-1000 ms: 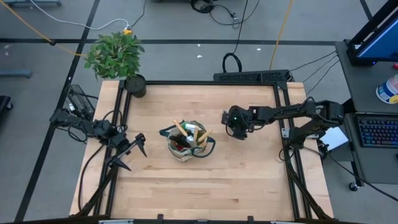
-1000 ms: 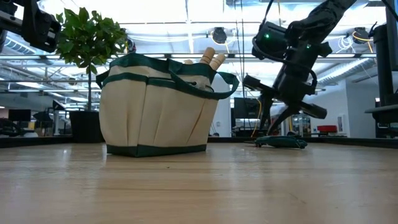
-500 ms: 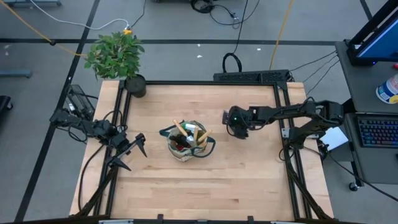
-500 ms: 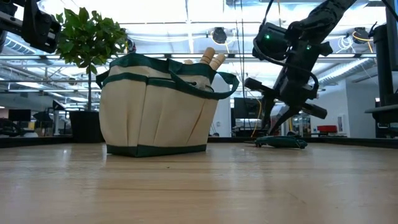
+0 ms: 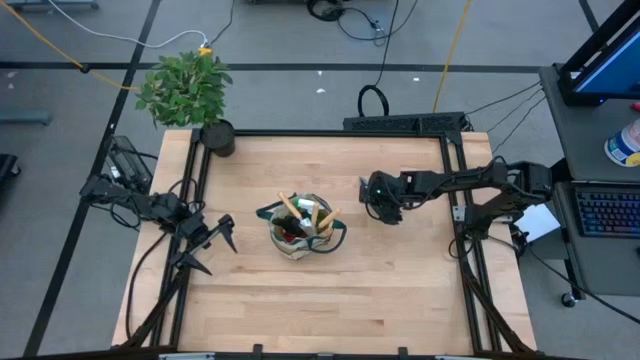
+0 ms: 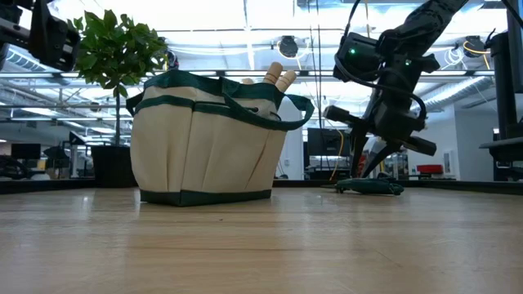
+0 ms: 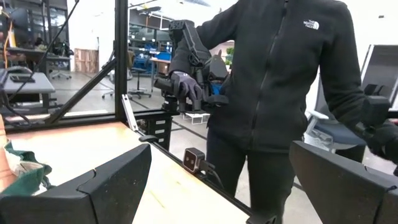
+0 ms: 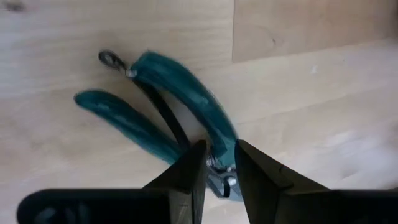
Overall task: Pick & Place Garden tools in Gardening bag
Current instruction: Put the green shear scissors into the gardening bag
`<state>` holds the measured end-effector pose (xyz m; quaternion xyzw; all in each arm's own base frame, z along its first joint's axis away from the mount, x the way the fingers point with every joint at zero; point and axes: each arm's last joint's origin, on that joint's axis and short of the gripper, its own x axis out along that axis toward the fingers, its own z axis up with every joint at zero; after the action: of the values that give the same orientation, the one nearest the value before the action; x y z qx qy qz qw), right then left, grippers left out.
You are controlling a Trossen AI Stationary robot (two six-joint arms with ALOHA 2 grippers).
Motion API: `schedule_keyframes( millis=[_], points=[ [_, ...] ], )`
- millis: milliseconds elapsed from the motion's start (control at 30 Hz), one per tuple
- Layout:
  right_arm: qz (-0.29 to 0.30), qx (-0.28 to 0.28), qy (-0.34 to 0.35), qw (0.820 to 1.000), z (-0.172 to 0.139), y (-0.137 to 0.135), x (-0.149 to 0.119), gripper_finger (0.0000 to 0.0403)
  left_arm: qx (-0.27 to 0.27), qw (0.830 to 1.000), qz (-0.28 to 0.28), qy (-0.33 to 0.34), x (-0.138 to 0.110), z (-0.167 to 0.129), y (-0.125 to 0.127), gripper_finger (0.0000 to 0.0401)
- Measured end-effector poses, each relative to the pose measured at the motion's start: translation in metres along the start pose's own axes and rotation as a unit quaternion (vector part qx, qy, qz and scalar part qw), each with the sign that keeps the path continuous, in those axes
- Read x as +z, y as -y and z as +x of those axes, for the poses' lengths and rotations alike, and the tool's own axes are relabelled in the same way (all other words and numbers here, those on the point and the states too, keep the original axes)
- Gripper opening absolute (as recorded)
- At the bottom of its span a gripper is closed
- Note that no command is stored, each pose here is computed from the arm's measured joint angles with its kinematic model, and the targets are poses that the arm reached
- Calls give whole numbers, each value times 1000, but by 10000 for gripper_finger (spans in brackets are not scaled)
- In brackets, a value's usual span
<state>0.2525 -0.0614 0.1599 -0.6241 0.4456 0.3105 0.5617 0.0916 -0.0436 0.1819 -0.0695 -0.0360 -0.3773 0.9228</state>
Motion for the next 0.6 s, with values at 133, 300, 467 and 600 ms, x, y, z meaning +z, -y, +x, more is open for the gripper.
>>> schedule_keyframes(
  millis=[133, 300, 467, 600],
  points=[
    [-7, -2, 8, 1000, 0, 1, 4, 75, 0, 1000, 15, 0, 0, 0, 0, 390],
    [-16, 2, 13, 1000, 3, 1, 9, 75, 0, 1000, 16, 0, 0, 0, 0, 390],
    [-29, 12, 9, 999, 13, 1, 10, 75, 0, 1000, 17, 0, 0, 0, 0, 390],
    [-29, 3, -2, 1000, 13, 3, 9, 75, 0, 1000, 17, 0, 0, 0, 0, 390]
  ],
)
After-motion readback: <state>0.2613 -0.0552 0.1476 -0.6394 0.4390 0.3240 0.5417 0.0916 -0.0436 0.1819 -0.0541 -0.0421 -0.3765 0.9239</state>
